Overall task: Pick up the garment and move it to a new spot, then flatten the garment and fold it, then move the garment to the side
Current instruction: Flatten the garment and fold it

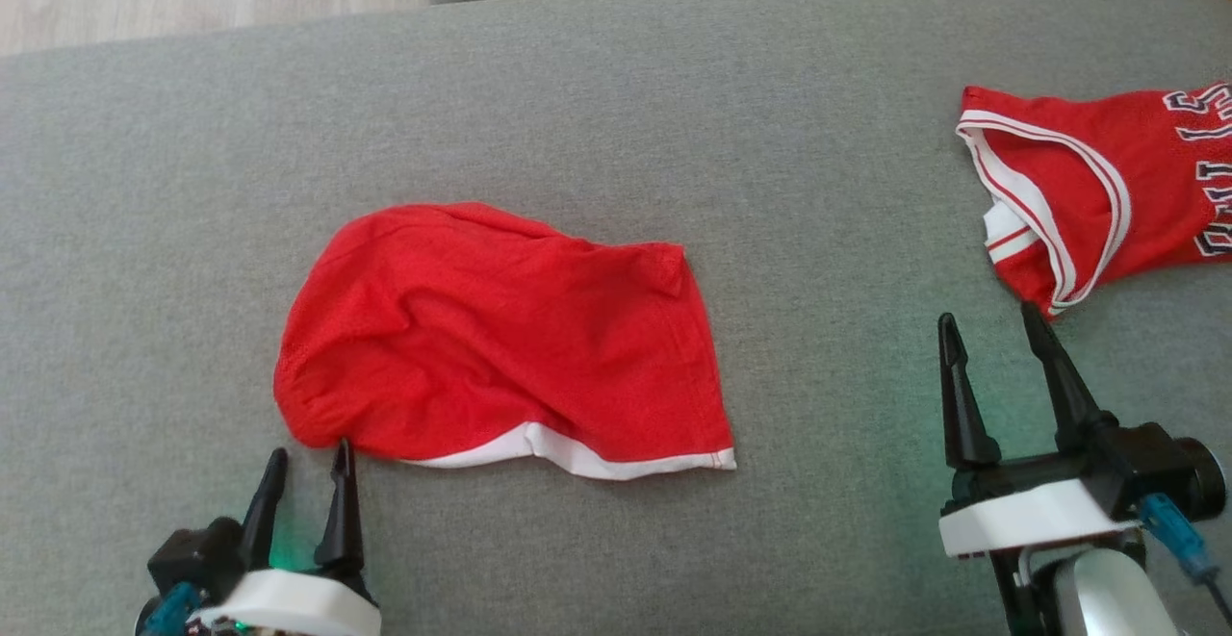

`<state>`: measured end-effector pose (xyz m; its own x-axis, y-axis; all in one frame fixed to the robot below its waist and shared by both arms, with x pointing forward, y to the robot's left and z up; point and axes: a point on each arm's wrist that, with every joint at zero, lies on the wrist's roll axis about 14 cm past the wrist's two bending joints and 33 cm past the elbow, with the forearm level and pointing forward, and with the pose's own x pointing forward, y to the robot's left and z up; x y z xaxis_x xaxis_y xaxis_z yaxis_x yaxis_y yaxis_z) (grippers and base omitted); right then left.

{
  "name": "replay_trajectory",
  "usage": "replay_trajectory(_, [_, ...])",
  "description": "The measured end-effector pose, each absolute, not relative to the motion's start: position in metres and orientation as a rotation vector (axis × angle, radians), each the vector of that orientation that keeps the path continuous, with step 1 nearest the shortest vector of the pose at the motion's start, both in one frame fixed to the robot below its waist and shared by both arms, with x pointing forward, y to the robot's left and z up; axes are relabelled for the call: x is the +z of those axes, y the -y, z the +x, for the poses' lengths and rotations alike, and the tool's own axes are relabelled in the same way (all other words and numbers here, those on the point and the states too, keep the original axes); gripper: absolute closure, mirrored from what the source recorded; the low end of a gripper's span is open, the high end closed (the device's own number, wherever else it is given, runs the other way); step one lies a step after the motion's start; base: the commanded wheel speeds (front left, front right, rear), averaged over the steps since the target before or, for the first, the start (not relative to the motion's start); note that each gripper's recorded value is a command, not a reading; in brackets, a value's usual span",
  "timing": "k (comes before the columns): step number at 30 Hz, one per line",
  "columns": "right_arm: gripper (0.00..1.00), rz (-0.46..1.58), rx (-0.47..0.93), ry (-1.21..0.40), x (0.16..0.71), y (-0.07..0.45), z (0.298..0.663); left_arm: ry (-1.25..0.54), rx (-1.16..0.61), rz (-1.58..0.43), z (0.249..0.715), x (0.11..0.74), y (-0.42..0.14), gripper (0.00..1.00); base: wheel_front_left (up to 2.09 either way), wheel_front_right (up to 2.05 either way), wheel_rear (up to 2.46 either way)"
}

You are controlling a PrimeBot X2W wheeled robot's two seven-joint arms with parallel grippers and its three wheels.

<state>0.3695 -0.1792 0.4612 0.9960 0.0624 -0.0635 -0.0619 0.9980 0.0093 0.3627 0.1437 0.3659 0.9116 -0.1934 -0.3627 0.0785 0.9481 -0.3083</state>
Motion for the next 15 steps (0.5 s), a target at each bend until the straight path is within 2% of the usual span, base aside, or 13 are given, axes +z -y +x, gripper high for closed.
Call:
replay_trajectory(8, [0.00,0.005,0.055,-0.046,0.467,0.182,0.372,-0.372,-0.175,-0.294,0.375,0.373,-0.135,0.00,0.00,0.00,0.00])
replay_trajectory(10, [0.00,0.004,0.054,-0.045,0.467,0.182,0.371,-0.373,-0.186,-0.295,0.377,0.373,-0.133,0.23,0.00,0.00,0.00])
replay_trajectory(11, [0.00,0.004,0.054,-0.045,0.467,0.182,0.371,-0.375,-0.190,-0.292,0.377,0.373,-0.132,0.55,0.00,0.00,0.00])
replay_trajectory(12, [0.00,0.004,0.053,-0.044,0.468,0.182,0.371,-0.373,-0.192,-0.291,0.378,0.374,-0.131,0.70,0.00,0.00,0.00])
replay_trajectory(13, [0.00,0.004,0.053,-0.043,0.468,0.183,0.370,-0.371,-0.201,-0.290,0.378,0.375,-0.129,0.70,0.00,0.00,0.00])
replay_trajectory(14, [0.00,0.004,0.052,-0.041,0.469,0.183,0.370,-0.373,-0.215,-0.288,0.377,0.375,-0.124,1.00,0.00,0.00,0.00])
replay_trajectory(15, [0.00,0.004,0.051,-0.039,0.470,0.183,0.369,-0.374,-0.236,-0.285,0.375,0.376,-0.119,1.00,0.00,0.00,0.00])
